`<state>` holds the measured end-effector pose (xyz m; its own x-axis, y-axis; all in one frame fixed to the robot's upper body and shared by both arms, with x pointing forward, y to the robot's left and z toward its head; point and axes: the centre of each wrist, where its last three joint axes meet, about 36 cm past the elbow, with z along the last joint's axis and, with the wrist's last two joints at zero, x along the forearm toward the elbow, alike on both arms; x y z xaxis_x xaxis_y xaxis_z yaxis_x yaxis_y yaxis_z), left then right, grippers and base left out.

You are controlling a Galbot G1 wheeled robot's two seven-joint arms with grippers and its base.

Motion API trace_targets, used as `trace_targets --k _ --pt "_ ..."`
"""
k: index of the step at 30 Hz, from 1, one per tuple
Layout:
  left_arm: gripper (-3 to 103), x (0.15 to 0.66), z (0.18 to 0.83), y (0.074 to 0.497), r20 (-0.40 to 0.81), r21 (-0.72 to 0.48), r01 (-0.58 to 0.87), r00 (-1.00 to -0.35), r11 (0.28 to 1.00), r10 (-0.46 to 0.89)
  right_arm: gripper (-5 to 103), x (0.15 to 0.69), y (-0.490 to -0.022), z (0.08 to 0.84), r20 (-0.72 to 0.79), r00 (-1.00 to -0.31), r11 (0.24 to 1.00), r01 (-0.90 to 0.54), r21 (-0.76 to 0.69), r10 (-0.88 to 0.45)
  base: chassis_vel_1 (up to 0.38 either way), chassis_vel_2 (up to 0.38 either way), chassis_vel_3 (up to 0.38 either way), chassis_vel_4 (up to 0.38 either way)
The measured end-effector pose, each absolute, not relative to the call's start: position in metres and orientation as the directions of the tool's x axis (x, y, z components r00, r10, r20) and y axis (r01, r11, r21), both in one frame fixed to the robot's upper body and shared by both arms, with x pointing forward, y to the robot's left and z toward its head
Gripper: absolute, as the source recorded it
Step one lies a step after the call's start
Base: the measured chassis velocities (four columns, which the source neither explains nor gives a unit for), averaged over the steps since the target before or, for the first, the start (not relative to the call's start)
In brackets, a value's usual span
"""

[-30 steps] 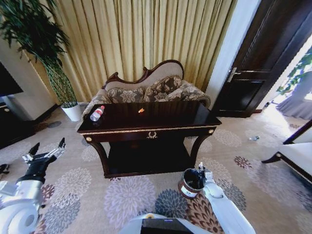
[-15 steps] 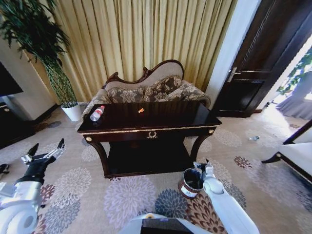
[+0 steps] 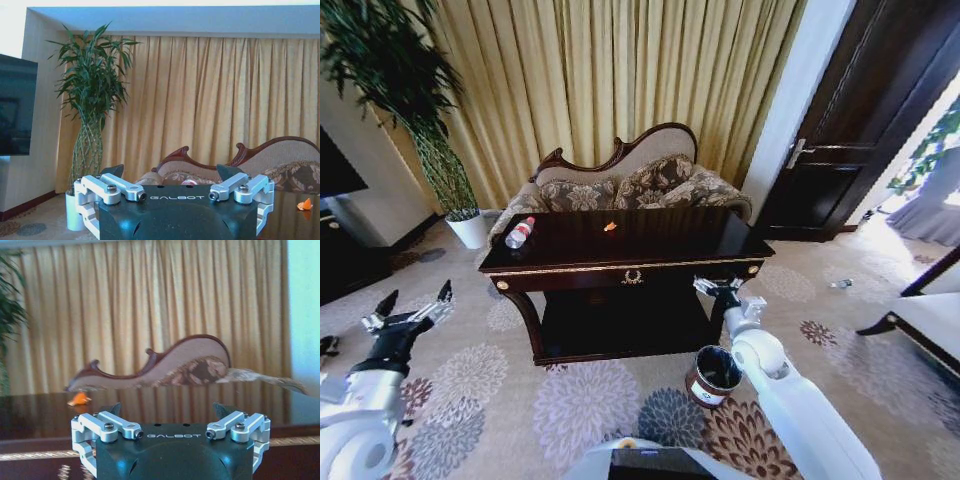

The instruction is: Move to the front of the table and place the trash on the table into the trash bin.

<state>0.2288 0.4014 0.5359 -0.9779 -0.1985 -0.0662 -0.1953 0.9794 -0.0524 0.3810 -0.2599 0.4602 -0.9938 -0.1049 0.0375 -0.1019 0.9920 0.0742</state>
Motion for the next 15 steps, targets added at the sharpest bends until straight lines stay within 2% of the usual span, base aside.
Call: trace_targets --k 7,15 --pt "100 0.246 0.521 0.424 -0.014 -0.030 -0.207 -0.978 0.978 -0.207 100 0.367 -0.250 0.479 0.026 -0.988 0.984 -0.150 0.092 -0.153 0.000 0.000 0.000 0.000" --pt "100 0.268 0.519 0.445 0.000 -0.002 -0.209 -0.978 0.978 -0.209 100 0.363 -0.256 0.485 0.018 -0.989 0.986 -0.141 0.086 -0.143 0.000 0.000 0.000 0.000"
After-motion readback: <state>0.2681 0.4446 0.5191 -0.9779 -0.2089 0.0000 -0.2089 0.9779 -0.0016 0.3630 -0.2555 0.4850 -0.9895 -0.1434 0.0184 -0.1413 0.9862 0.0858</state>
